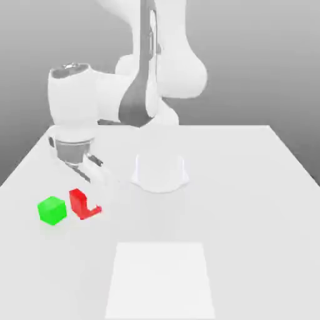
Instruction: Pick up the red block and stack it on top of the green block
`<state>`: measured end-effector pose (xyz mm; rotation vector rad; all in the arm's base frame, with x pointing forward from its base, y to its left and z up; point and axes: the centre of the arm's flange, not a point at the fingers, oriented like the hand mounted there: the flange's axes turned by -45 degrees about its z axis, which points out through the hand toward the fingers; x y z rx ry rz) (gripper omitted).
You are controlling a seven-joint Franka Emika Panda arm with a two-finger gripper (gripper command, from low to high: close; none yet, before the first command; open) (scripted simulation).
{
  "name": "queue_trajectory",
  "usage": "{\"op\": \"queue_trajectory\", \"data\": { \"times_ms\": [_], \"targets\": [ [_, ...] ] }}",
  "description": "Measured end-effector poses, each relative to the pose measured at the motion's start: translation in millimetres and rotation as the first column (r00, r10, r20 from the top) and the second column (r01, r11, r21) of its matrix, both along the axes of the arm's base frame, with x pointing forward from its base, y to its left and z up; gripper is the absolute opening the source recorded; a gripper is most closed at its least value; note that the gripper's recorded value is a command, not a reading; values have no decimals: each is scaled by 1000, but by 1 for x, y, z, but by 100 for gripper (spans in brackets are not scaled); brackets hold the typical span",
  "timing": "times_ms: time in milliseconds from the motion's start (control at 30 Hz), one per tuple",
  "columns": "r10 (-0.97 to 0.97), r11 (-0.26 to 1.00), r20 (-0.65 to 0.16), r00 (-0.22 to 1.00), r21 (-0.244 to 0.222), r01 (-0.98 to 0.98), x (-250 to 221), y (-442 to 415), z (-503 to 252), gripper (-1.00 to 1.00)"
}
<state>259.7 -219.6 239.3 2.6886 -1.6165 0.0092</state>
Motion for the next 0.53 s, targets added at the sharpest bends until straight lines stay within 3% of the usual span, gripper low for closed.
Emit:
{"op": "queue_trajectory", "data": {
  "times_ms": [167, 433, 467, 533],
  "targets": [
    [-284, 959, 1, 959, 8, 284, -64, -63, 2, -100],
    [-305, 952, 1, 952, 10, 305, -69, -67, -53, -100],
    [-305, 952, -1, 952, 8, 305, -70, -66, -58, 100],
    [-305, 952, -1, 952, 8, 305, -70, -66, -58, 100]
  ]
}}
